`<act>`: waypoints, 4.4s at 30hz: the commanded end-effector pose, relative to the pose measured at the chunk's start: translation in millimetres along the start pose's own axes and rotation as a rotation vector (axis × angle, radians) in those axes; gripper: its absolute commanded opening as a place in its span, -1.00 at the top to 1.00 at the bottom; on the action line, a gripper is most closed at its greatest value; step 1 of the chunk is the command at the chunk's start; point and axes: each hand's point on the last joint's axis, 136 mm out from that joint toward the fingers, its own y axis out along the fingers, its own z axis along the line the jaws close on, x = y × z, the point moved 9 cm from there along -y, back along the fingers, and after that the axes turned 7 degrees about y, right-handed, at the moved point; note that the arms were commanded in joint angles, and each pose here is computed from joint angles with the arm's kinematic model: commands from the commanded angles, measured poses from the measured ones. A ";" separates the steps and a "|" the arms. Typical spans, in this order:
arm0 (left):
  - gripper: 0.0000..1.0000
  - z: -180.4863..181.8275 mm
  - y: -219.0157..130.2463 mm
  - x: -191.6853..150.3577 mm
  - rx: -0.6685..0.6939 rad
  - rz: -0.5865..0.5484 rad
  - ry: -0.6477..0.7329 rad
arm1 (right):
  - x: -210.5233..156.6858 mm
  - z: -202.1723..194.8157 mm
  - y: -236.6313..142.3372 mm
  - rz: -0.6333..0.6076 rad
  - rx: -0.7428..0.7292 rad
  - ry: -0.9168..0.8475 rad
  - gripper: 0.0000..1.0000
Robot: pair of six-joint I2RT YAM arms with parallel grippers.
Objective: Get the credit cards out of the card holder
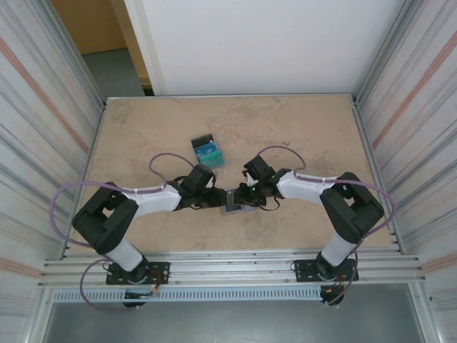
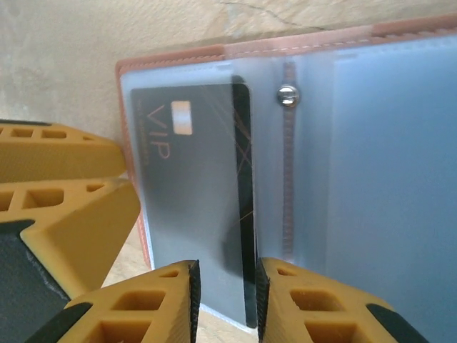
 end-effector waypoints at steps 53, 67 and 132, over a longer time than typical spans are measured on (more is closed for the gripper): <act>-0.19 -8.4 -1.0 -10.3 0.260 0.058 0.160 | 10.2 -16.2 -1.4 -0.037 0.036 0.004 0.46; -0.29 -3.1 4.1 -15.8 0.282 0.098 0.145 | 13.2 -19.4 5.0 -0.017 0.080 0.020 0.52; -0.39 -3.8 -10.2 -6.1 0.235 0.070 0.109 | 13.4 -26.1 -1.8 -0.033 0.157 0.063 1.00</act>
